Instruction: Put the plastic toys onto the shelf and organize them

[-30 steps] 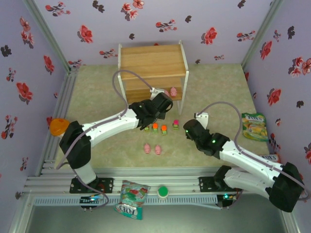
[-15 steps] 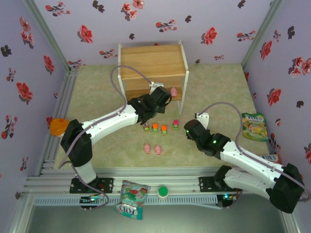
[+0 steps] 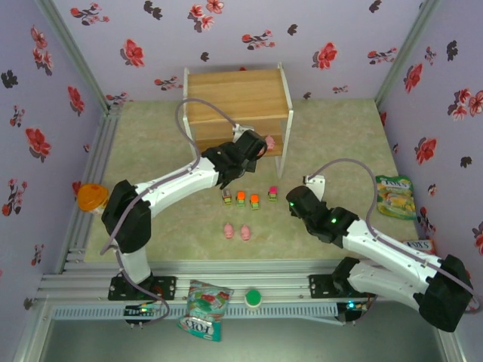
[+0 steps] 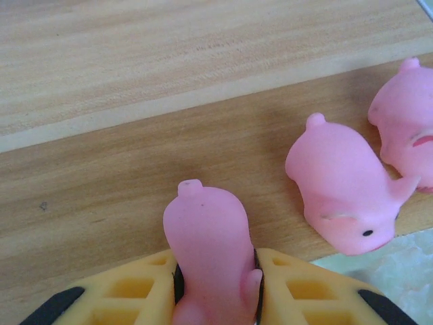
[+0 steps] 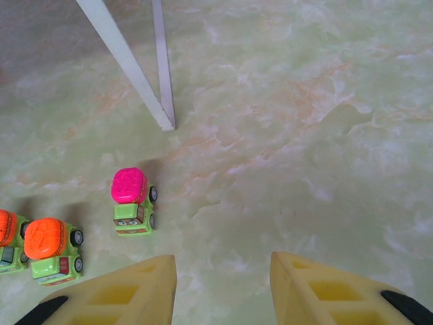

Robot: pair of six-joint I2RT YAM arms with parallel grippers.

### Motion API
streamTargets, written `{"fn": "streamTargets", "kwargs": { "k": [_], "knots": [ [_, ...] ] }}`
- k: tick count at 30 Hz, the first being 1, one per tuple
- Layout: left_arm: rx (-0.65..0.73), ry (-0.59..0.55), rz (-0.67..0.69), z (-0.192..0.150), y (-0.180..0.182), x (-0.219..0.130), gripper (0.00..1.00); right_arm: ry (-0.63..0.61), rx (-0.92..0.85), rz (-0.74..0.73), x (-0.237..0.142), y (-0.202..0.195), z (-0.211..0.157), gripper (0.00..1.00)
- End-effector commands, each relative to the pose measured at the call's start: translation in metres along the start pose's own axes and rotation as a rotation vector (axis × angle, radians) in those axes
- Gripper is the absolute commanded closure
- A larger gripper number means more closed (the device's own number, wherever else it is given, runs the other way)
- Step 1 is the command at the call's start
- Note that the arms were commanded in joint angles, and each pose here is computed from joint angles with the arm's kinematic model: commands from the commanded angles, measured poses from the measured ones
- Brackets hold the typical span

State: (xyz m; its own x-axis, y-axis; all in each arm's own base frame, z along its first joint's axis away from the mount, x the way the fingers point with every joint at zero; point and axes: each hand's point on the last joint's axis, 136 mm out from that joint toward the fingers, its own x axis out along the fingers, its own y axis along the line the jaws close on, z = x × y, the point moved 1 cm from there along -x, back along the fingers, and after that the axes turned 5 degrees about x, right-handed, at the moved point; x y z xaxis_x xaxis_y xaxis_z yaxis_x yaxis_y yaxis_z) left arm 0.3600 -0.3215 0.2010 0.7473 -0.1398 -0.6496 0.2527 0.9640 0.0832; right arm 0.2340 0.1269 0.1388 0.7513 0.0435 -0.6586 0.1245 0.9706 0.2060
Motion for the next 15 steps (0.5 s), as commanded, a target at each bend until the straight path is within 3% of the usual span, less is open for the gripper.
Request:
{"fn": "streamTargets", "kwargs": {
  "k": [1,15],
  "knots": [
    [0.005,-0.023,-0.006,0.0131,-0.0013,-0.0006,0.68,0.008,0.018,-0.017,-0.0017,-0.0058,-0.0013,0.58],
    [0.006,-0.029,0.001,0.0211,0.0004,0.0046,0.68,0.008,0.029,-0.019,-0.0027,-0.0112,-0.0050,0.58]
  ]
}}
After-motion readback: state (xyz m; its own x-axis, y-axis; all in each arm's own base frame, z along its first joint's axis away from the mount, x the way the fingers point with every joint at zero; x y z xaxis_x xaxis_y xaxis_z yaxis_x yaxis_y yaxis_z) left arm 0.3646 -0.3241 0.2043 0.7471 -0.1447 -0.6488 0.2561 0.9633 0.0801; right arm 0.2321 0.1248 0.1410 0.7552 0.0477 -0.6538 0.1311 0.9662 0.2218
